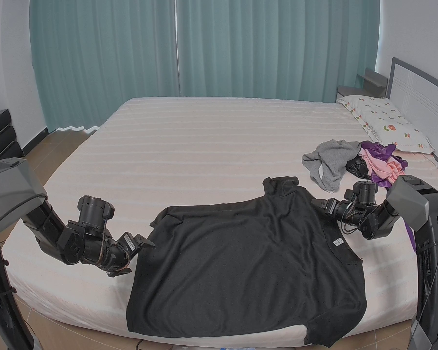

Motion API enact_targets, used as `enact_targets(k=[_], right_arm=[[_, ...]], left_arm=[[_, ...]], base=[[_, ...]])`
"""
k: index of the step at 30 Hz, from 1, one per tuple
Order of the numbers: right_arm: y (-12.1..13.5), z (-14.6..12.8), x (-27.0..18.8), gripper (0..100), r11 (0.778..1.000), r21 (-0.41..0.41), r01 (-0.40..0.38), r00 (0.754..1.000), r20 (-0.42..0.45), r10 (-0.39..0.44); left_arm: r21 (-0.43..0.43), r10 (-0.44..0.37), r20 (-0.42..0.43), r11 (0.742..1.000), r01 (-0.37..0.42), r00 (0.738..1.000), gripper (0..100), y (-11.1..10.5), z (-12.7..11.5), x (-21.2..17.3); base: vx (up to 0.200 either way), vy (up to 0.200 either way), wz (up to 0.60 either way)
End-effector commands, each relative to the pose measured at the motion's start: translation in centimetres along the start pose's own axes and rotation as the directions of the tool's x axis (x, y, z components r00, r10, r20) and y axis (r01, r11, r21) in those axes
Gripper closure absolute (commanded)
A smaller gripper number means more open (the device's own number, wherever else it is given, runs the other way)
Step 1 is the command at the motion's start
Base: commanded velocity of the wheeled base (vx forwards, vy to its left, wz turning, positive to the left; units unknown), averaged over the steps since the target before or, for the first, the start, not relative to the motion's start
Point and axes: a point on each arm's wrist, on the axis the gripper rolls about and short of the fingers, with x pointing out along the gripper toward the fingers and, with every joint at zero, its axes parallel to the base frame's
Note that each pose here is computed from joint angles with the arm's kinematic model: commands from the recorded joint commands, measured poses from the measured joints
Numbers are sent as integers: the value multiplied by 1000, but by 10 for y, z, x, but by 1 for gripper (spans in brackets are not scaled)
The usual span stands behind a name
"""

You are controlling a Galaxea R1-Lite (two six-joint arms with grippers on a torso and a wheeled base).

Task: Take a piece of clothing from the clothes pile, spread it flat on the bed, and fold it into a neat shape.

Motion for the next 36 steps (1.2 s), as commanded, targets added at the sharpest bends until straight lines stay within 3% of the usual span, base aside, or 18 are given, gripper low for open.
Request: enact_targets(k=[1, 14, 19, 27, 31, 36], right_arm=[[-5, -11, 2, 100, 1000, -15, 1, 1000, -23, -2], [-9, 4, -35, 100, 1000, -13, 8, 1000, 30, -7], [-16, 10, -56, 100, 1000, 8, 20, 998, 53, -21], [-21, -4, -79, 100, 999, 25, 41, 998, 49, -42], [-23, -9, -82, 100, 997, 63, 48, 998, 37, -50], [-28, -7, -86, 100, 995, 81, 63, 997, 45, -67]], left_arm=[[-1, 5, -2, 1000, -5, 1000, 0, 1, 0, 2], [-1, 1, 3, 1000, -1, 1000, 0, 0, 1, 2], [-2, -14, 41, 1000, 14, 999, 0, -6, 12, 3], [1, -40, 120, 999, 41, 992, 0, -19, 37, 13], [17, -79, 160, 997, 78, 984, 0, -35, 57, 29], [21, -71, 198, 997, 68, 978, 0, -39, 71, 56]], base=[[0, 0, 0], [0, 0, 0], [0, 0, 0], [0, 0, 0], [0, 0, 0], [0, 0, 0]])
